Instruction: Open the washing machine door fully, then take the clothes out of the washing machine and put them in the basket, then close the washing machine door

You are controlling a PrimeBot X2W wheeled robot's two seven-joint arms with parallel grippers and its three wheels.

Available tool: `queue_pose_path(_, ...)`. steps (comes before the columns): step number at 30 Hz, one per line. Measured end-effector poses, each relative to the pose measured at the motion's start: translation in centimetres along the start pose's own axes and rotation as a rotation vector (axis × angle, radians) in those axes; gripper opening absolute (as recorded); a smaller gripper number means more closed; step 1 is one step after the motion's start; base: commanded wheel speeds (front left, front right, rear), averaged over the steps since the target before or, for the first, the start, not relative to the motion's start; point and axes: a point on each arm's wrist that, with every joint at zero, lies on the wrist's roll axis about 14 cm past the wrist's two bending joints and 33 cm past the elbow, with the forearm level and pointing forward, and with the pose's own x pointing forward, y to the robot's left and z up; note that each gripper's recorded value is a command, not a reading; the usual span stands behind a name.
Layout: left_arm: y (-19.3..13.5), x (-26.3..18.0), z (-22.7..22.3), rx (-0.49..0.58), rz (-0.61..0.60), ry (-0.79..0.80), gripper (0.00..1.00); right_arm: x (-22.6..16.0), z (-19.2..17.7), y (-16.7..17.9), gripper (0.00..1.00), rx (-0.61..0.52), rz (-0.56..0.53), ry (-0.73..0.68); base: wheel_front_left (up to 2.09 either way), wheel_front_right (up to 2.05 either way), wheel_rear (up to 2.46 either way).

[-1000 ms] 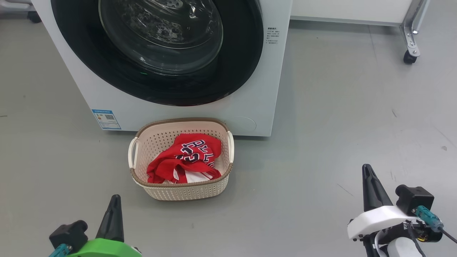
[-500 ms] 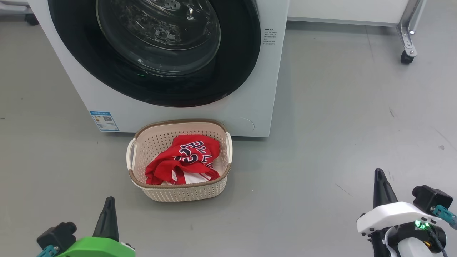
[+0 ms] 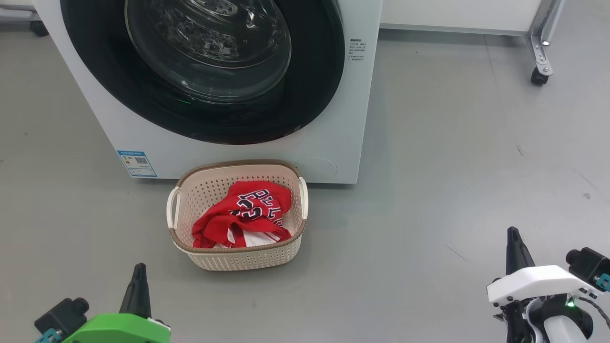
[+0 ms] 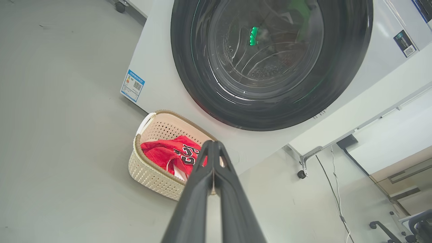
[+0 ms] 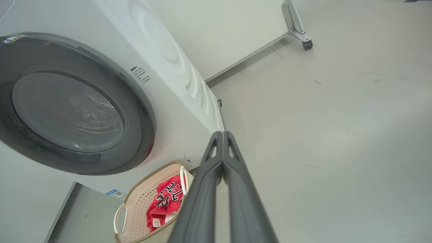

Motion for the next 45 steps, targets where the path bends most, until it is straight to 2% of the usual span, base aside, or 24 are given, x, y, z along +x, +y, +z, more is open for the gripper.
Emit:
queue_pose_path(35, 0.1, 0.6, 1.1, -0.369, 0.012, 0.016, 0.0, -0.1, 1.6, -1.3, 0.0, 0.462, -0.025, -0.008, 0.0, 0.0, 0.0)
queue_pose_path(45, -0.6, 1.1, 1.8, -0.479, -0.018, 0.013, 0.0, -0.2, 2.1, -1.6, 0.0, 0.593, -0.019, -0.018, 0.0, 0.0, 0.0)
